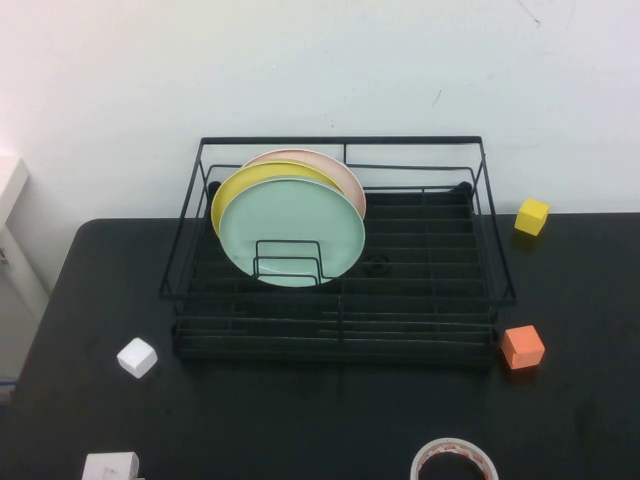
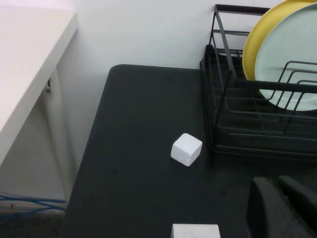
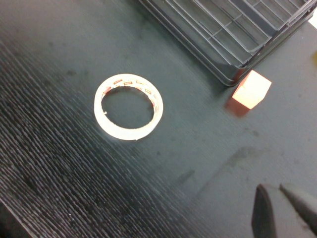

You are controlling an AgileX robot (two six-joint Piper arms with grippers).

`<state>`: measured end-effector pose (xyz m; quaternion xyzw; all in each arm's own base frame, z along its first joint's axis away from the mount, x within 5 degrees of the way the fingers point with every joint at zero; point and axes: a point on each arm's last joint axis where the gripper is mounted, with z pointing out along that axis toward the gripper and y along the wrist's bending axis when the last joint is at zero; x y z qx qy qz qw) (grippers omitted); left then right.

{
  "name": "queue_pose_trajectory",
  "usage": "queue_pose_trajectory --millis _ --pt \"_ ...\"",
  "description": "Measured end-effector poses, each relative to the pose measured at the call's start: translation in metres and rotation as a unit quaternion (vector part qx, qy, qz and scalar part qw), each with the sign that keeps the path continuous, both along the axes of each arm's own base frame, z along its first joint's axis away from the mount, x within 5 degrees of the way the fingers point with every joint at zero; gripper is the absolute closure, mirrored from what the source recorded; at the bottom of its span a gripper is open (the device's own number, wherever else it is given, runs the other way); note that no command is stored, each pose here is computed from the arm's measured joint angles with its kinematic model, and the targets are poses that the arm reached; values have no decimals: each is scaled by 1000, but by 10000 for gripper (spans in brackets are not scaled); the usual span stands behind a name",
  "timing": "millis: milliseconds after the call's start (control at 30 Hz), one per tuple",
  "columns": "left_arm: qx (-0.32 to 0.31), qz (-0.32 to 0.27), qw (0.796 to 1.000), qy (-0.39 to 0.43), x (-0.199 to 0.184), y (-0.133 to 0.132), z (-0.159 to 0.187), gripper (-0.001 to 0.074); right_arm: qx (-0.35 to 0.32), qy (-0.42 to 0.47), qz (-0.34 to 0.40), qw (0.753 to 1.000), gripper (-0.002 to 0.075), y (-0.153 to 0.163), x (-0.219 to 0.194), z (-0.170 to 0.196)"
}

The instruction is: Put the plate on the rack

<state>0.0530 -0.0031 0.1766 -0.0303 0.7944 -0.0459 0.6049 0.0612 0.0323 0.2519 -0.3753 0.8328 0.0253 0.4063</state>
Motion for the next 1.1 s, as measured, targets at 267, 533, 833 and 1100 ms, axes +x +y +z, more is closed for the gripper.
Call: queue_pose_trajectory --millis 267,533,833,1100 --pt "0 0 1000 0 0 0 0 736 -31 -57 12 998 727 -3 5 4" --pt "0 0 1000 0 0 0 0 736 29 -227 -19 973 727 -5 12 -20" --pt "0 0 1000 0 0 0 0 736 76 -176 -60 980 727 -10 -1 -80" --pt "0 0 1000 0 0 0 0 736 108 -184 -106 971 728 -17 -10 -81"
